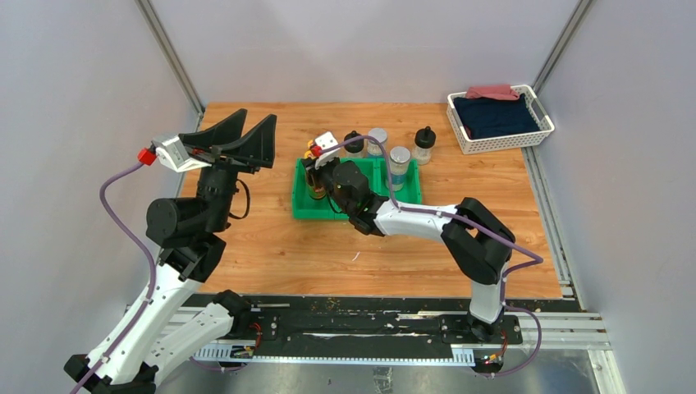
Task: Organize the condiment bottles
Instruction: Place the bottle in the storage box.
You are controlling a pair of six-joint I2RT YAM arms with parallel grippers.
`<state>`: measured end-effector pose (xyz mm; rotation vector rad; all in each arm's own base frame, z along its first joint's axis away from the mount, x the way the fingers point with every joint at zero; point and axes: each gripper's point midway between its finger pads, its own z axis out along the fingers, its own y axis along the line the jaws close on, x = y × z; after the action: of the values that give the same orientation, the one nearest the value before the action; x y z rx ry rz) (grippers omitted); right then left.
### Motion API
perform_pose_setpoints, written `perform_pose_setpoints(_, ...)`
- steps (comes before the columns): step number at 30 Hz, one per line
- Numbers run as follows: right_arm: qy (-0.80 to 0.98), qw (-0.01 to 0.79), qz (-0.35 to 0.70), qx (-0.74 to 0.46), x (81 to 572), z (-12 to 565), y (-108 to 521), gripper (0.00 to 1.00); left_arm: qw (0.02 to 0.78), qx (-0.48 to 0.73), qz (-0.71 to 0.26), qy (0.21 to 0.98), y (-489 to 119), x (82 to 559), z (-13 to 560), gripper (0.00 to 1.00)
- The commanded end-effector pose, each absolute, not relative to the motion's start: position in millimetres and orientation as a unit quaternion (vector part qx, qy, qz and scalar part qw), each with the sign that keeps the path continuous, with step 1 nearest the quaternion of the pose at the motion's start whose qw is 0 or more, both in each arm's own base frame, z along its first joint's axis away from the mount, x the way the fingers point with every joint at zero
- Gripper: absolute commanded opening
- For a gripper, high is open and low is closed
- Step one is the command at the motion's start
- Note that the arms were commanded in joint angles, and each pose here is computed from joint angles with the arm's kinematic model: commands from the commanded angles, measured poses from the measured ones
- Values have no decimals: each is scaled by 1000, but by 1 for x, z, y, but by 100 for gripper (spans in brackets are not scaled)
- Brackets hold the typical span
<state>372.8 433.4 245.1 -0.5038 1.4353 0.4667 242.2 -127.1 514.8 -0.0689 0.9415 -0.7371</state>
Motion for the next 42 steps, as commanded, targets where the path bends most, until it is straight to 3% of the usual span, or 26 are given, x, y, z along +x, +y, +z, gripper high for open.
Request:
perform_pose_setpoints(1,594,750,241,-163,383,312,429,0,826,-29,-343,445,-129,246,511,88)
perform_pose_setpoints(42,617,730,250,-153,387,274,433,0,822,-29,-341,455,-131,249,500,88)
